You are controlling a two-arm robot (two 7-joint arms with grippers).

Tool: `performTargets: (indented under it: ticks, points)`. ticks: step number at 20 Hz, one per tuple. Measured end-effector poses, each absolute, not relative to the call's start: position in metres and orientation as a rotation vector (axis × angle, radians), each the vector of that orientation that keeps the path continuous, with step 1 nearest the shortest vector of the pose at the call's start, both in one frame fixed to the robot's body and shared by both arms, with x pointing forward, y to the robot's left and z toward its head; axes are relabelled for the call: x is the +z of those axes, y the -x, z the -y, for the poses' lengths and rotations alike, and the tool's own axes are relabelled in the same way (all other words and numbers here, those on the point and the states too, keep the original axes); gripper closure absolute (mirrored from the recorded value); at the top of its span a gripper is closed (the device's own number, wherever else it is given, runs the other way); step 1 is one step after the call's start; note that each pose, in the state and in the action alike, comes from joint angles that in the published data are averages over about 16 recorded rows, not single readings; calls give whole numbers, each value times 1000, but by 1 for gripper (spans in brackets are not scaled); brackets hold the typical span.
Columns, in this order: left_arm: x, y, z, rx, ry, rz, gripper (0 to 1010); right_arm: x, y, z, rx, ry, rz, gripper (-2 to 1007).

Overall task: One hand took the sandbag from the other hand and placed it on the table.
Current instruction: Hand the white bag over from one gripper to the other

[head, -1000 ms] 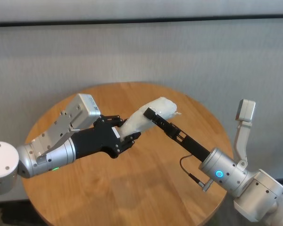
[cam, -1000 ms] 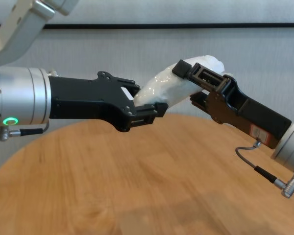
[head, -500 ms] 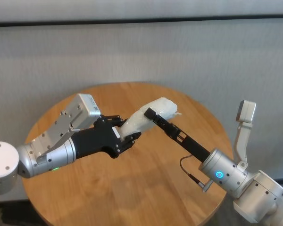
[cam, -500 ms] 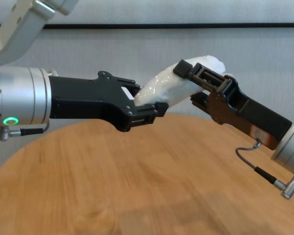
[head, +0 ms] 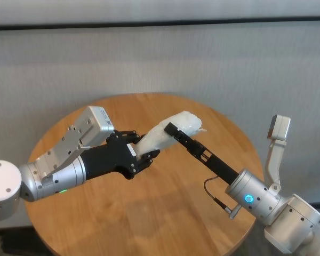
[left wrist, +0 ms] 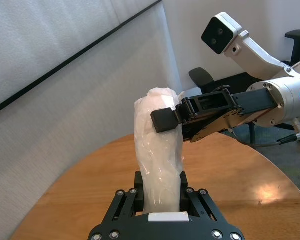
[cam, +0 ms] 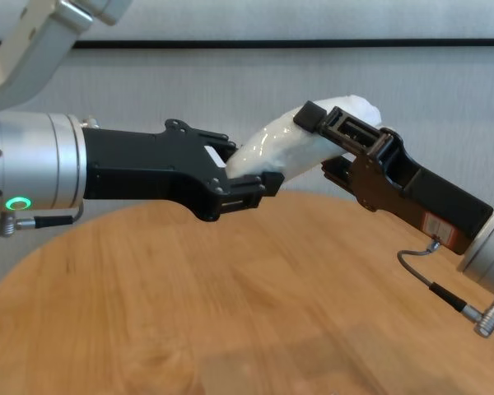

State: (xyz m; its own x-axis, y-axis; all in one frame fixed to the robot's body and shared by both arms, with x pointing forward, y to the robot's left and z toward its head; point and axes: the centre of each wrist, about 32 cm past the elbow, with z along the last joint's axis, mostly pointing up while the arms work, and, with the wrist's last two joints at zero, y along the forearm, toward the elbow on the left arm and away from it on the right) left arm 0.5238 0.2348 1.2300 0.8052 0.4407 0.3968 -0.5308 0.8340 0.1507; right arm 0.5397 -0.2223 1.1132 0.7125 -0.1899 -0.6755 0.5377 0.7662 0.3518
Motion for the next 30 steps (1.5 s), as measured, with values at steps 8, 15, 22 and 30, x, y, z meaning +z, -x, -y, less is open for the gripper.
performTargets:
  ticks: [8,15,22,30]
  points:
    - [1230,-524,-235,526,-262,358,598,1112,-539,223,-424,-571,-664,440]
    - [1230,-524,-235,527,-262,358,481,1112,-539,223,-421,-574,-666,440]
    - [1230,-524,-235,527,-262,358,258,1111,-538,223,-426,-577,-673,440]
    - [1230,-524,-235,527,-262,358,63,1110,-537,224,-448,-583,-683,440]
